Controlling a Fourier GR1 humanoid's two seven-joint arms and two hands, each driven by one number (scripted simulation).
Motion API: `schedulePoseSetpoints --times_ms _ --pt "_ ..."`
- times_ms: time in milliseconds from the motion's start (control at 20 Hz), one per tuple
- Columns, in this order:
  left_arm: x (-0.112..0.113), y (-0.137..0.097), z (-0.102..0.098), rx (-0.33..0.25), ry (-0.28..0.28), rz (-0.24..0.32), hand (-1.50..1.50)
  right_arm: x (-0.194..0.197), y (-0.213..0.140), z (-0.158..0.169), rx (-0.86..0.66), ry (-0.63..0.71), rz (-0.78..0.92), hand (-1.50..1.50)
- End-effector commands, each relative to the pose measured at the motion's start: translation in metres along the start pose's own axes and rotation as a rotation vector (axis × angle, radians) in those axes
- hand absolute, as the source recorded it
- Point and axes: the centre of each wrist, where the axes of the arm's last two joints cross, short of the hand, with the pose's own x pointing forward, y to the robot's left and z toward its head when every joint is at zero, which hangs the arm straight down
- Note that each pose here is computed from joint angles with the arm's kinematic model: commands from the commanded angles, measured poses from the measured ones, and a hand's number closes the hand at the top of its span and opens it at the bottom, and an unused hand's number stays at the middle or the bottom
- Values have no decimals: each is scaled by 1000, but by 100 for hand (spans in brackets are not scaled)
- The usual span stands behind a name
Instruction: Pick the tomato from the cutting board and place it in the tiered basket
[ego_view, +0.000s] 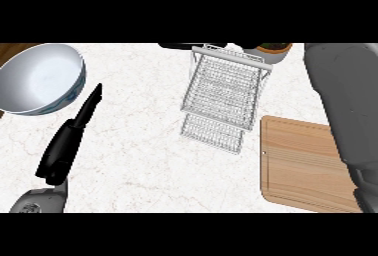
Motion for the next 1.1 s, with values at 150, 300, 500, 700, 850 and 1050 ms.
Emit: schedulePoseSetpoints --times_ms 150,300,500,700,850,1050 --pt "-3 0 14 12 -4 7 0 11 69 -22 18 34 -216 -150" --pt "3 4 -1 -2 -6 8 0 -6 88 -37 60 -38 -245 -150" --pt "-3 15 -7 7 -20 -2 0 -4 99 -41 16 -74 -420 -150" --pt "5 6 -11 -4 -27 -15 0 4 81 -46 -199 -122 -512 -150" --pt "-4 0 7 17 3 5 0 -33 50 -51 -392 -40 -527 -150" --pt "-16 2 11 37 18 1 0 -61 -10 -50 -514 76 -528 -150"
